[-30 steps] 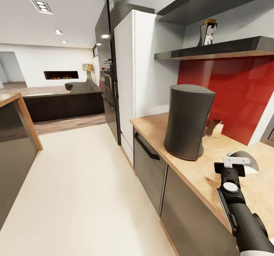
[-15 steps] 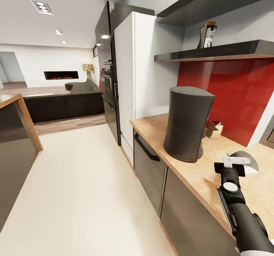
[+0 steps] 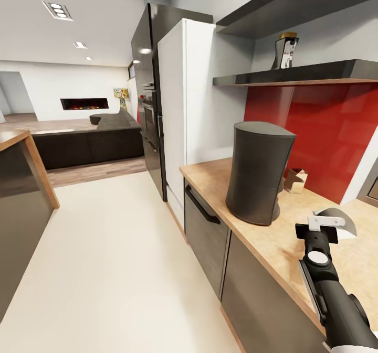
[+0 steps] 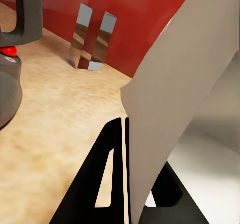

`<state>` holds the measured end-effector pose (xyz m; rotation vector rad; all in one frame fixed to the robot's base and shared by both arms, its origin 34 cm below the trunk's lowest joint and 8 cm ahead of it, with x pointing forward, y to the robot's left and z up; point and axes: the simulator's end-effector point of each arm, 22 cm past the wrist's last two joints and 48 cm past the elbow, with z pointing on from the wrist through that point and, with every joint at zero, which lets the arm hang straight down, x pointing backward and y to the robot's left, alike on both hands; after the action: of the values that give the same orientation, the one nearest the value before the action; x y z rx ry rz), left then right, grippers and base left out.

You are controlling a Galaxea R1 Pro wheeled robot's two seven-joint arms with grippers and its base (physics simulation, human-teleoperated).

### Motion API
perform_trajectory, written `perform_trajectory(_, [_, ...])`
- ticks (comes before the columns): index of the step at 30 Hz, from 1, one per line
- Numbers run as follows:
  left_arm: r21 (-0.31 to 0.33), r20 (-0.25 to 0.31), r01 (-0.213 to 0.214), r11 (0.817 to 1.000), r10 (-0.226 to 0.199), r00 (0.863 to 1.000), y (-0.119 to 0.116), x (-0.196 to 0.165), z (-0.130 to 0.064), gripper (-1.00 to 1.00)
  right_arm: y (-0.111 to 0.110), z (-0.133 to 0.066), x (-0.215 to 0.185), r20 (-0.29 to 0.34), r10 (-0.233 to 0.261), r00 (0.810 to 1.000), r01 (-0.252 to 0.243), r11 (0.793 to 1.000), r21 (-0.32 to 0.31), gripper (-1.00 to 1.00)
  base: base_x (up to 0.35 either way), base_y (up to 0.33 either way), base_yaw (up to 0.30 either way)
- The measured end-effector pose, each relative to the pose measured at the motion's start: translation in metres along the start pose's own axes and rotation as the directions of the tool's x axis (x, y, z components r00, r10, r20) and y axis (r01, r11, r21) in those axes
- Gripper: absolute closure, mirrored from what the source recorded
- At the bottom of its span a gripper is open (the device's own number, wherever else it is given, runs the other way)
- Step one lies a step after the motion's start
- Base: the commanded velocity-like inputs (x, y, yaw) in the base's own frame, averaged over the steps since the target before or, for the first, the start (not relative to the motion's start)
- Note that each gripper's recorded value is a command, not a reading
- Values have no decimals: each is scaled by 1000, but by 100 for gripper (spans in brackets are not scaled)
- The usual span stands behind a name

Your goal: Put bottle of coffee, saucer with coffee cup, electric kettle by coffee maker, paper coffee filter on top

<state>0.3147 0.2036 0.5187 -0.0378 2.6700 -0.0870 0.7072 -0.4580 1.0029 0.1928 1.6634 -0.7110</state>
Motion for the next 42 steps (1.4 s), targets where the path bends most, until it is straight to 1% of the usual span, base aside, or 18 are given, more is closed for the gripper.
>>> perform_trajectory(17, [0, -1, 0, 1000, 0, 1000, -1, -6, -14, -100, -6, -1, -14, 1, 0, 1000, 0, 1000, 0, 100, 0, 0, 0])
perform_trajectory(42, [0, -1, 0, 1000, 0, 1000, -1, -7, -16, -100, -7, -2, -17, 1, 0, 1000, 0, 1000, 0, 100, 0, 0, 0])
